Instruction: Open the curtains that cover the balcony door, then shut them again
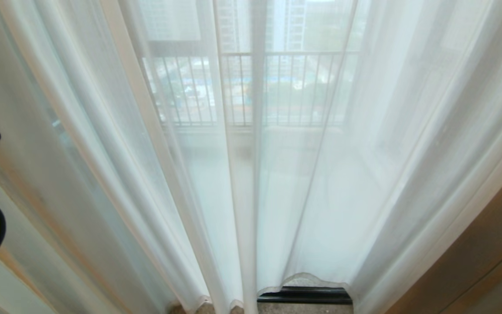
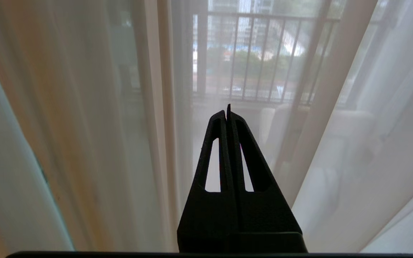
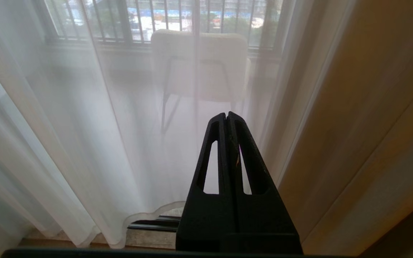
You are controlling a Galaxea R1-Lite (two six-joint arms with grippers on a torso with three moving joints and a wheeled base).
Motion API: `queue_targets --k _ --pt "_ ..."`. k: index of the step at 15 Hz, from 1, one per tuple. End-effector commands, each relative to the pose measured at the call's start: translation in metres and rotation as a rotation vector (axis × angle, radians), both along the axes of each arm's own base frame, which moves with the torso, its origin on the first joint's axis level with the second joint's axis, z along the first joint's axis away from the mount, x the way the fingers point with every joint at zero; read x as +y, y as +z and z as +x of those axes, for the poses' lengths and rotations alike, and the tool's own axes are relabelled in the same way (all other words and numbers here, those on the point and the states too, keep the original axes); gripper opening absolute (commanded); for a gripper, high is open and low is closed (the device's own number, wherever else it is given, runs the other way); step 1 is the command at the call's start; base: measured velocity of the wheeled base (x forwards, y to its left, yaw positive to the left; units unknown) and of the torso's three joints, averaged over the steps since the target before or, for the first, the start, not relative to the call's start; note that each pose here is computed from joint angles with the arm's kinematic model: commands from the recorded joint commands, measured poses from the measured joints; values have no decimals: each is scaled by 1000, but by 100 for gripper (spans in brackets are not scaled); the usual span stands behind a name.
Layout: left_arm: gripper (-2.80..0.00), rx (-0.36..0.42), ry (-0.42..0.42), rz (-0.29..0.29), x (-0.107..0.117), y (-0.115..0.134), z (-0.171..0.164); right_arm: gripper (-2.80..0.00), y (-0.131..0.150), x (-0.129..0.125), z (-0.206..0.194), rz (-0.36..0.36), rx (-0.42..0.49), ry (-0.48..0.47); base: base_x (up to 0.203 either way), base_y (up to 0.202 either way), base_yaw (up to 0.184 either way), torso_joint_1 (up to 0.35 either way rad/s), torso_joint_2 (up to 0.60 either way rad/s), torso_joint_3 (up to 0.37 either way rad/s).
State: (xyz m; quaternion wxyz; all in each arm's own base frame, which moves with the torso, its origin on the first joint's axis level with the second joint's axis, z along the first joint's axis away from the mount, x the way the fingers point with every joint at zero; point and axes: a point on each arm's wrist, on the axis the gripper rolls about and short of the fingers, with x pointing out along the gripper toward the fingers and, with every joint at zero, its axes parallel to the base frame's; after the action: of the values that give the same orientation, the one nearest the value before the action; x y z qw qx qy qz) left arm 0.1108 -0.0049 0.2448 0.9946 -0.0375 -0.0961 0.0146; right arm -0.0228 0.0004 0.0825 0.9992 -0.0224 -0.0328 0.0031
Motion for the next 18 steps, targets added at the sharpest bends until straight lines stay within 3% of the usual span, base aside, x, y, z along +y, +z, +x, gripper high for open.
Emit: queue_targets --k 1,9,14,18 --pt "-280 19 -1 0 1 -5 -22 -280 0 0 0 0 -2 0 0 0 0 0 0 0" --pt "-280 218 -3 -3 5 -38 -78 -280 0 0 0 0 -2 0 0 0 0 0 0 0" --pt "-280 230 8 -4 6 -64 -98 -280 0 0 0 0 -2 0 0 0 0 0 0 0" --pt "-280 214 92 -14 7 -93 -112 -280 0 0 0 0 -2 0 0 0 0 0 0 0"
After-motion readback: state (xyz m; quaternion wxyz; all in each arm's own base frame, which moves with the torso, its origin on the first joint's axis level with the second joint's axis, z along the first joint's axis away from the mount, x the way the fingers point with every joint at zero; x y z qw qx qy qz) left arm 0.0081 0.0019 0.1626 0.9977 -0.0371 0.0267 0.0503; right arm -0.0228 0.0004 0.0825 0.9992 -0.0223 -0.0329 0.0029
